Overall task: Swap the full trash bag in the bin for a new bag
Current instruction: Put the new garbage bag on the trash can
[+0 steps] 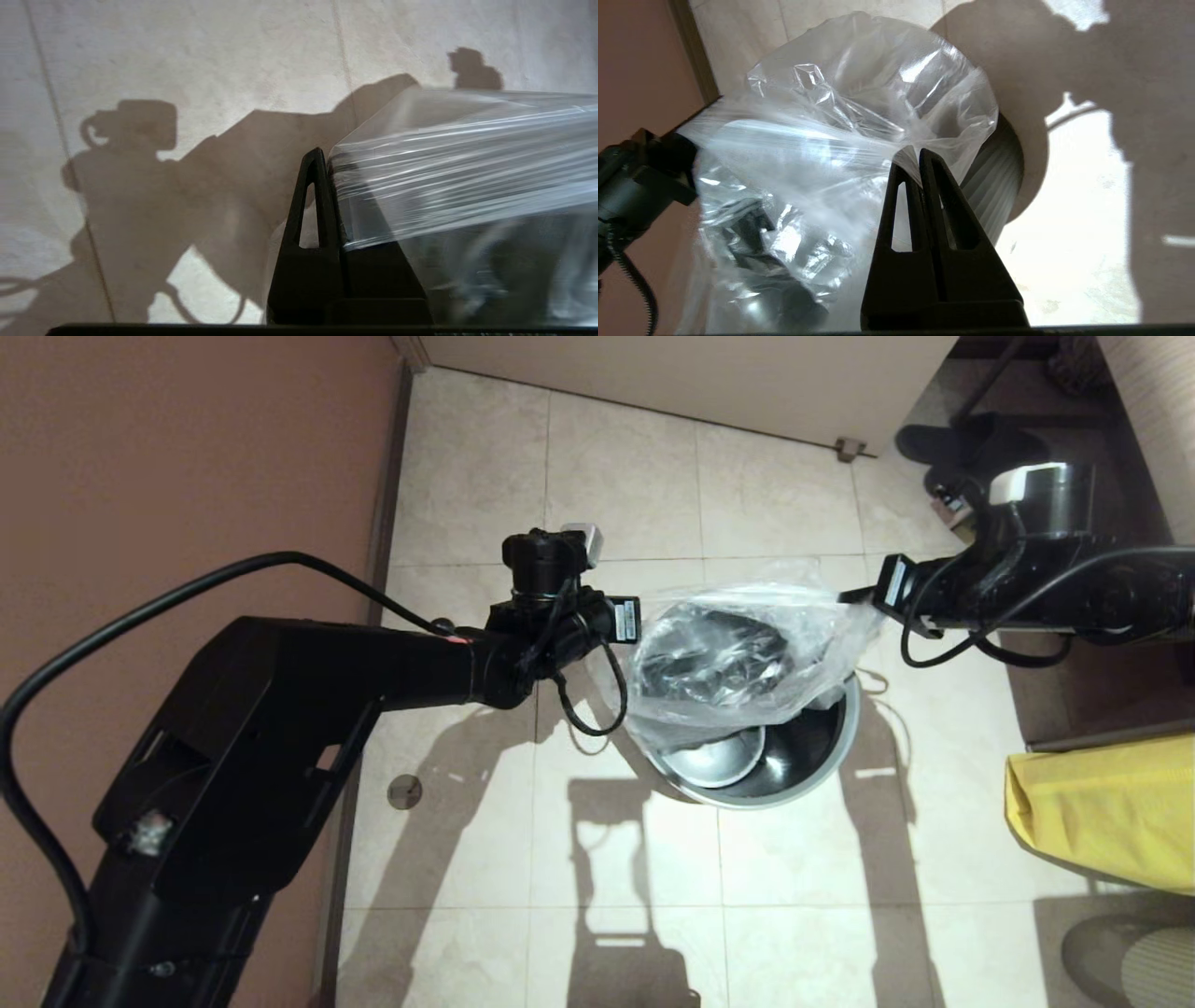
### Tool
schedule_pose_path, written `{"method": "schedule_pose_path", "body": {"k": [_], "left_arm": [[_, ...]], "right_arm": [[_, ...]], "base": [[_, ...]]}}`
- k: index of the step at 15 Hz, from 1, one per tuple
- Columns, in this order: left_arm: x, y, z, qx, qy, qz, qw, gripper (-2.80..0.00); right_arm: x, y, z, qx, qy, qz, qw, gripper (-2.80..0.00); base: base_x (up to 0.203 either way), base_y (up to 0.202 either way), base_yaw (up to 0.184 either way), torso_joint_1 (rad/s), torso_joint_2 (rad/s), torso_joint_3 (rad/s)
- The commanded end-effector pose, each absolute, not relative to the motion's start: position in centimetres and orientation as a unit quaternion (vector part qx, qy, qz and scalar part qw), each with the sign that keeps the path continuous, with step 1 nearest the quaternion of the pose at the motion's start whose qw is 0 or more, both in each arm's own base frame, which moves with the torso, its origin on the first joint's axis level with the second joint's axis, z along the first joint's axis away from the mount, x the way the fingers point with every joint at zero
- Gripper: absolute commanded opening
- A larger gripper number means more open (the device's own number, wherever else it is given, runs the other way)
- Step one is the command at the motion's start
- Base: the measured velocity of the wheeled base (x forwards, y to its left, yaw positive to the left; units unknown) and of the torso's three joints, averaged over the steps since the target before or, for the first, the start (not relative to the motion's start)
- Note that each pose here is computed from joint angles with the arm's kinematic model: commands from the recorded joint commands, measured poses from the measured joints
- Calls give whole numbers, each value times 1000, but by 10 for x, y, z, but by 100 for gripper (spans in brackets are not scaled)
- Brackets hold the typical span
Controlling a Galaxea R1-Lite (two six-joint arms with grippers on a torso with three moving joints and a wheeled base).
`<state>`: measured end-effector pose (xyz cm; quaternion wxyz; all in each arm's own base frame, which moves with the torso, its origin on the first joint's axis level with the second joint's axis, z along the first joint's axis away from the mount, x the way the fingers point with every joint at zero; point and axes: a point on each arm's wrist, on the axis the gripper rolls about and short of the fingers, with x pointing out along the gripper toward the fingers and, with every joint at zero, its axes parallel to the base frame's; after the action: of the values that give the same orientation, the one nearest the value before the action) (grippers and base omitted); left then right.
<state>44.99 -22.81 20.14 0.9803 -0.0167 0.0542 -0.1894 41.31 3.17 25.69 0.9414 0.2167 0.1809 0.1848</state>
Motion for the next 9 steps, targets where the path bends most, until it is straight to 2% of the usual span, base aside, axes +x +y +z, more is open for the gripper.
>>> {"method": "schedule_pose_path", "body": {"k": [1, 5, 9], "left_arm": [[451, -226, 201, -18, 53, -184, 981, -280], [452, -223, 200, -18, 54, -176, 983, -280], [451, -222, 205, -19, 50, -173, 984, -280]], "right_arm": [[418, 27, 248, 216, 187, 174, 942, -280], [415, 23, 232, 195, 208, 159, 945, -280], [409, 24, 242, 194, 197, 164, 947, -280]], "base": [[0, 0, 0, 0, 0, 0], [0, 0, 0, 0, 0, 0], [0, 0, 0, 0, 0, 0]]}}
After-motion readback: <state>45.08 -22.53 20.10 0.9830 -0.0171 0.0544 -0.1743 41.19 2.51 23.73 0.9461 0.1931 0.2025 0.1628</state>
